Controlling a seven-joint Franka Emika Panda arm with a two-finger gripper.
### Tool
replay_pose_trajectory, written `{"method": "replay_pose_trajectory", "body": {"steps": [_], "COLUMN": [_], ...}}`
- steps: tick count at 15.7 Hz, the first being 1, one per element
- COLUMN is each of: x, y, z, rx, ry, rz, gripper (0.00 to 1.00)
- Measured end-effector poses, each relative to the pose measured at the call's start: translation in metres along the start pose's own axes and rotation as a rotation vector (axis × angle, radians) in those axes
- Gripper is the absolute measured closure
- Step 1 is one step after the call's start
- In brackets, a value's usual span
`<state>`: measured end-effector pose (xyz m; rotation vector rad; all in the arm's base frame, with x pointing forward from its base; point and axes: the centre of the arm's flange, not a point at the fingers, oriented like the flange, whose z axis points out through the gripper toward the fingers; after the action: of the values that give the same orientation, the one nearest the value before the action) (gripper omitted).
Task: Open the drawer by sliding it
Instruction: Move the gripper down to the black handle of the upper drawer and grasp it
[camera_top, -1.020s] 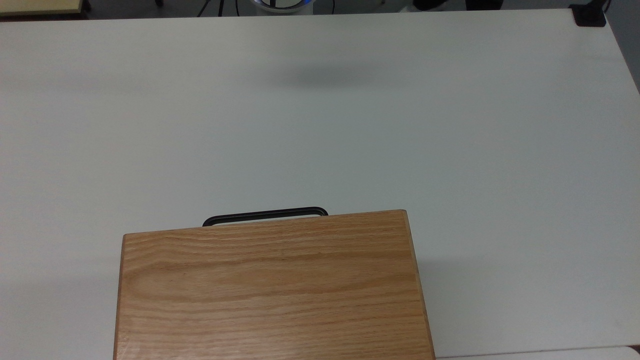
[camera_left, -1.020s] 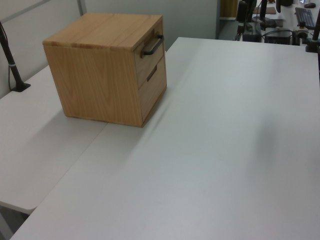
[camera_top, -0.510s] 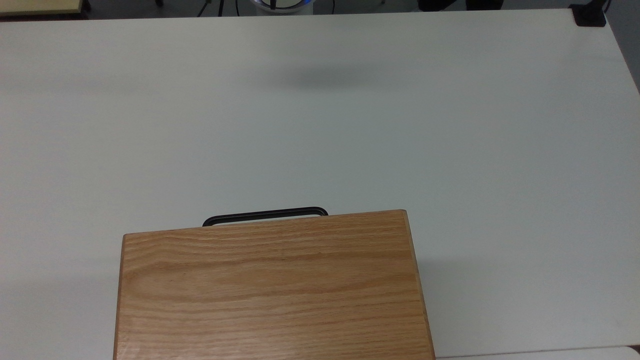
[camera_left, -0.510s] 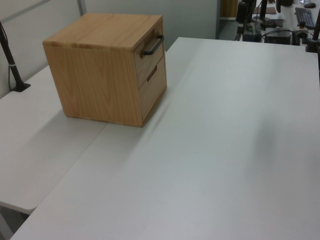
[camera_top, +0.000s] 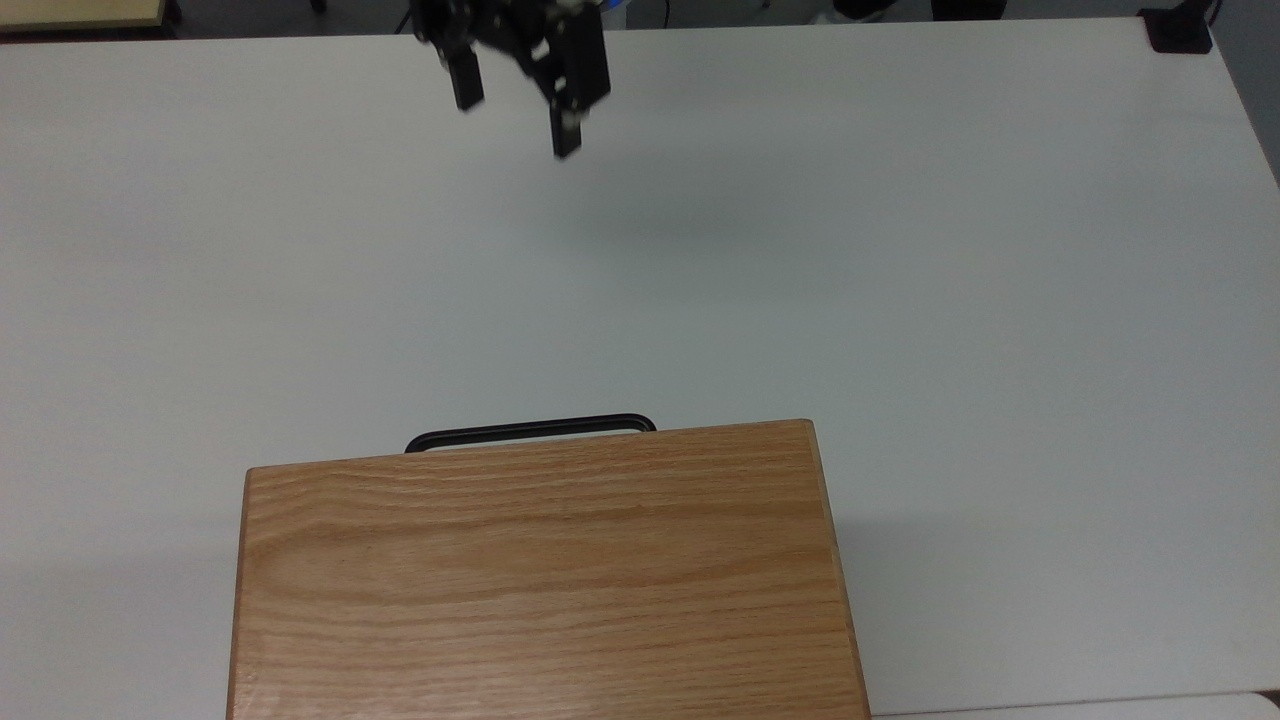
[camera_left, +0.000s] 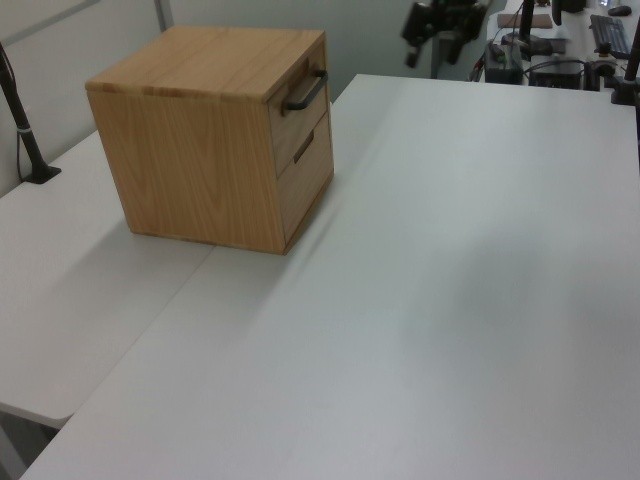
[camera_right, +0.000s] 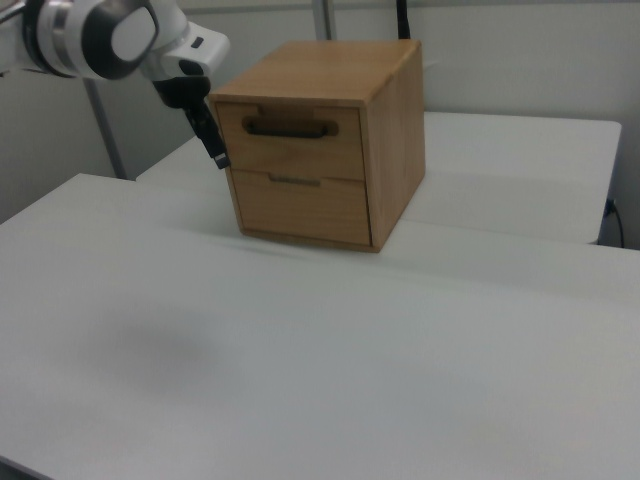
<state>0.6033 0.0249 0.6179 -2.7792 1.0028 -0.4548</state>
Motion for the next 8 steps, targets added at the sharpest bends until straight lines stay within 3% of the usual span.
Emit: {"method": "replay_pose_trajectory", "body": {"steps": [4,8], "x": [0.026,0.050], "y": [-0.022,-0.041], "z": [0.031,0.069], "rx": [0.149,0.230], "ry": [0.078,0.132], "rz": [0.342,0.445], "gripper": [0.00,0.00]}}
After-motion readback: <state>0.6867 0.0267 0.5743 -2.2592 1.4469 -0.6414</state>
